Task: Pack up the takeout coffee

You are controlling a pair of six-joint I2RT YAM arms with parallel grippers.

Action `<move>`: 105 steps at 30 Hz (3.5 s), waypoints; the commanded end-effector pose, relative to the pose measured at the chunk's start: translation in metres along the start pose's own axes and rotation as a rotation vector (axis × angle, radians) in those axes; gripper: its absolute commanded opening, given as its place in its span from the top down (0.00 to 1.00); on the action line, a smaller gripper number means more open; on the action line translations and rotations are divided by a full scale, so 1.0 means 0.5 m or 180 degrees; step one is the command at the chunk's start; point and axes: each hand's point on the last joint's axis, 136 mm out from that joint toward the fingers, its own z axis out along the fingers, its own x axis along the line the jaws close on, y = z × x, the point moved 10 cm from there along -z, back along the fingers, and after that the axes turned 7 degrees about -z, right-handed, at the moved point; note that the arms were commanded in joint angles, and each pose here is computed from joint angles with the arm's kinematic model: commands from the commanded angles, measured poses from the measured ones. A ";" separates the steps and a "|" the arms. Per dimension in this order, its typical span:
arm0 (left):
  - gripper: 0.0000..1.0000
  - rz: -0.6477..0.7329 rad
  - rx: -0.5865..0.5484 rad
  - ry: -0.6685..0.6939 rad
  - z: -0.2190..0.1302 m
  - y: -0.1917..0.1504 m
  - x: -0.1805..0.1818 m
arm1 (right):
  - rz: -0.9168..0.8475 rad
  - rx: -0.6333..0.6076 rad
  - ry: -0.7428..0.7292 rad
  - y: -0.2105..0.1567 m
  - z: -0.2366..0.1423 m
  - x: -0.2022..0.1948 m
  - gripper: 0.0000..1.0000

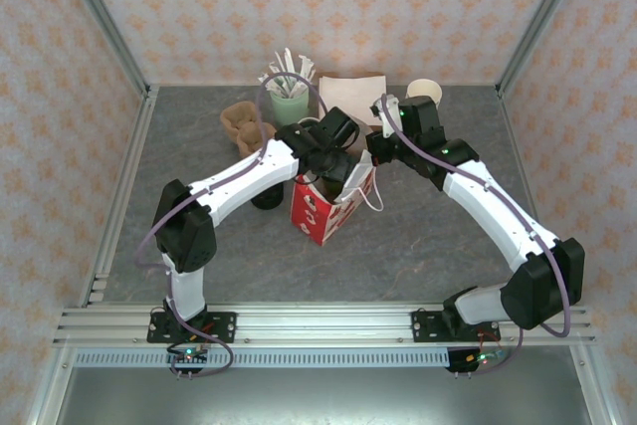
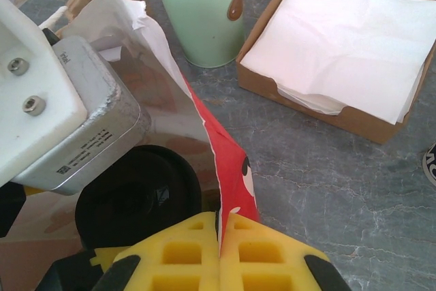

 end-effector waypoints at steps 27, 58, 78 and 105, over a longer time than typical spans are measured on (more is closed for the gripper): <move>0.11 -0.0052 0.0320 -0.0169 0.042 -0.005 -0.010 | -0.0007 -0.0062 -0.0021 0.017 -0.010 -0.004 1.00; 0.07 -0.0286 0.0022 -0.0381 -0.055 0.035 -0.002 | -0.0035 -0.0040 -0.0125 0.028 -0.013 -0.010 1.00; 0.11 -0.0554 -0.0212 -0.0551 -0.093 0.056 -0.001 | 0.0046 0.0006 -0.0157 0.035 -0.011 -0.014 0.95; 0.09 -0.0819 -0.0248 -0.1673 -0.107 0.073 -0.004 | 0.0216 0.0104 -0.0372 0.045 0.010 -0.039 0.94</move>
